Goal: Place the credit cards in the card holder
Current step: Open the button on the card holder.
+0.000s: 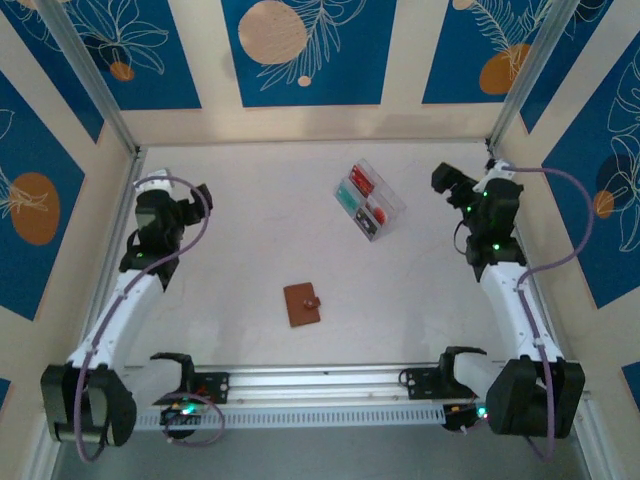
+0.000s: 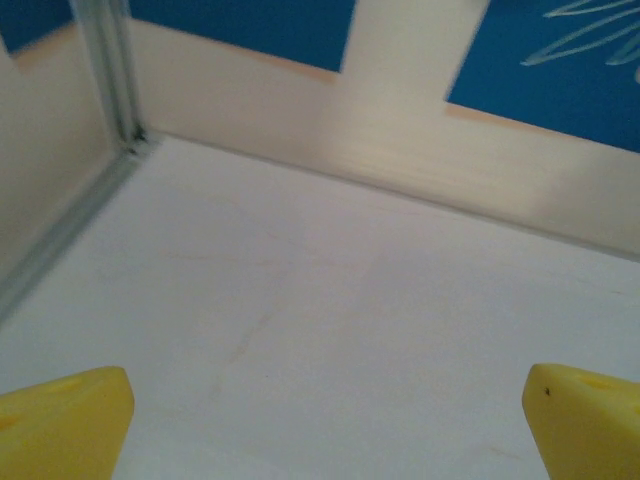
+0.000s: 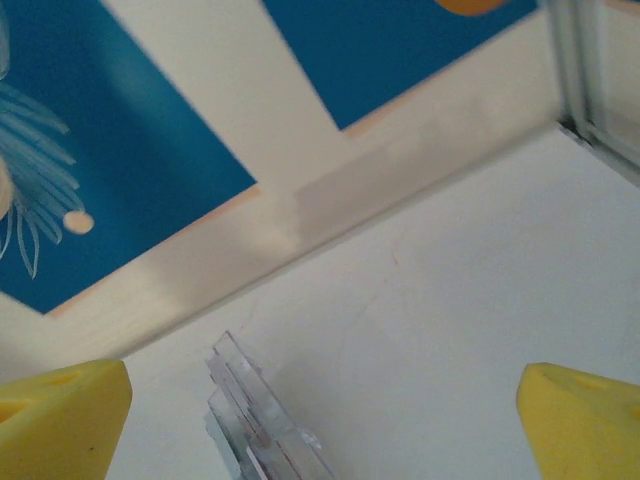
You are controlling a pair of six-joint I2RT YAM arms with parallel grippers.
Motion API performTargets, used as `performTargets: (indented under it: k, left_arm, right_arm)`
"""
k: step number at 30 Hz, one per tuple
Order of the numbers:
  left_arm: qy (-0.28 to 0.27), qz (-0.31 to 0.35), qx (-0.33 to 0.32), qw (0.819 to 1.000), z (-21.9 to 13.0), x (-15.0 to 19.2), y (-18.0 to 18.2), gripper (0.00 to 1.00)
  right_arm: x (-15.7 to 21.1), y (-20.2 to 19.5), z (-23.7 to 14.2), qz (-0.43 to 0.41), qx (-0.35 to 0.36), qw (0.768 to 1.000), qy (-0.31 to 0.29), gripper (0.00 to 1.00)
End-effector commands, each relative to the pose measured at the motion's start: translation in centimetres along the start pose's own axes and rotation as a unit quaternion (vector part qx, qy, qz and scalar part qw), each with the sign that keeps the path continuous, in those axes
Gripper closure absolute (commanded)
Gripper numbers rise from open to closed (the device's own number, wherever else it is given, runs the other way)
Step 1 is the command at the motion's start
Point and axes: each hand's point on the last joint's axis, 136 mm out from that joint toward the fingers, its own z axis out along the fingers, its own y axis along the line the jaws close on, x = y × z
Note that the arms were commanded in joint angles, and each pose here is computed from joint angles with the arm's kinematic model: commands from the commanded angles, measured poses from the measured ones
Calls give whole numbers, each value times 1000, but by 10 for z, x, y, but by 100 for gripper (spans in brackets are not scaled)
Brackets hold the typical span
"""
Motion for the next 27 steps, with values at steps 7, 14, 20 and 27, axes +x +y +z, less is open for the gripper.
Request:
performTargets:
  k: [7, 14, 20, 27]
  left_arm:
    - [235, -119, 188, 946, -57, 115, -67, 36]
    - [305, -139, 278, 900, -78, 175, -119, 61]
    - [352, -141, 319, 869, -76, 212, -154, 72]
    - [401, -111, 305, 857, -68, 250, -165, 74]
  right_arm:
    - [118, 21, -56, -110, 71, 966, 222, 1]
    - [228, 75, -86, -222, -19, 915, 337, 33]
    - [303, 116, -99, -257, -72, 871, 411, 55]
    - [357, 139, -114, -317, -71, 835, 445, 44]
